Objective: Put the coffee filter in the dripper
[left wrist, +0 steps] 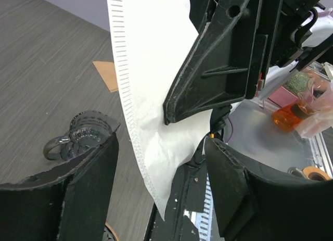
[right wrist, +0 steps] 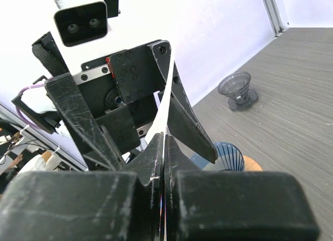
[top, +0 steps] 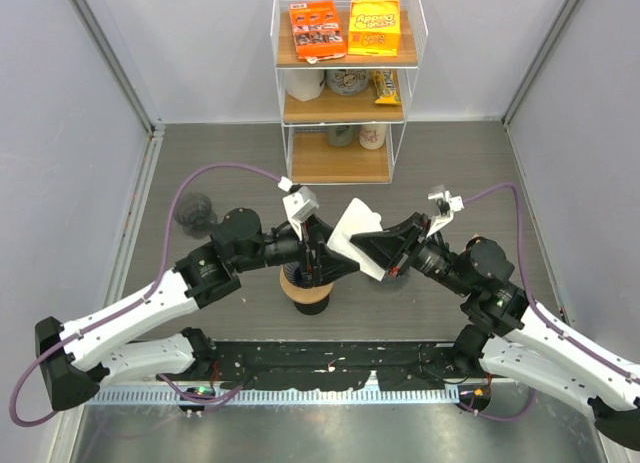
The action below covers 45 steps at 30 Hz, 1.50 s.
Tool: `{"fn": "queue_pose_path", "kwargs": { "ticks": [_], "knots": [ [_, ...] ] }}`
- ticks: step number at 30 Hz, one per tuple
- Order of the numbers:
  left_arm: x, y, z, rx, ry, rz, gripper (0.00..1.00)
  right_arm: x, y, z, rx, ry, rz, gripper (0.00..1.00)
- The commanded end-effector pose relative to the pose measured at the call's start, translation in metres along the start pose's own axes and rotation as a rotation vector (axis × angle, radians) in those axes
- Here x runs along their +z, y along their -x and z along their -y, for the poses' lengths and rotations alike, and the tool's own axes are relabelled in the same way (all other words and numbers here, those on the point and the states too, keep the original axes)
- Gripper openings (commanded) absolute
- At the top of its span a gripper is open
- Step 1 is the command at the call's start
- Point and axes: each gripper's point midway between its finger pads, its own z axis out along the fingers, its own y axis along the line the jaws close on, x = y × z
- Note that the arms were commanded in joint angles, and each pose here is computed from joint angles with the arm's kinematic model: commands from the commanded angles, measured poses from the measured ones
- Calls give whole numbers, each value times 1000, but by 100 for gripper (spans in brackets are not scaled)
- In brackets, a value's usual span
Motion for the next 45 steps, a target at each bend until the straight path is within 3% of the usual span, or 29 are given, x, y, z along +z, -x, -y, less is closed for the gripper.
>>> {"fn": "queue_pose_path", "kwargs": {
  "ticks": [1, 7, 9, 12, 13, 15, 16, 18, 21, 23, 32, 40, 45],
  "knots": [
    [3, 21, 6, 11, -33, 69, 68, 2, 16, -17, -9, 61, 42, 5],
    [-1, 21, 5, -16, -42, 71, 48, 0, 15, -10, -14, 33, 59, 5],
    [-3, 20, 5, -17, -47, 76, 33, -1, 14, -10, -16, 39, 58, 6],
    [-6, 21, 5, -10, -46, 86, 0, -1, 13, -11, -23, 42, 57, 8],
    [-7, 19, 3, -10, -42, 86, 0, -2, 14, -9, -37, 37, 62, 11],
    [-9, 19, 3, 7, -45, 87, 0, -4, 13, -4, -71, 20, 66, 30],
    [-10, 14, 1, 11, -39, 77, 0, -6, 11, -1, -80, 9, 59, 48],
    [-13, 9, -1, 37, -34, 58, 0, -11, 12, 6, -126, -29, 54, 75],
    [-18, -2, 6, 121, -96, 17, 0, -24, 18, 31, -185, -174, 72, 93],
    [-20, -7, 11, 157, -134, -8, 0, -35, 28, 39, -220, -232, 114, 99],
    [-20, -18, 10, 192, -145, -131, 0, -68, 64, 34, -358, -277, 237, 95],
    [-8, -22, 1, 90, -98, -229, 0, -64, 41, 23, -529, -167, 75, 95],
    [-6, -37, 3, 40, -130, -303, 0, -67, 43, 43, -535, -285, 39, 95]
  ]
}}
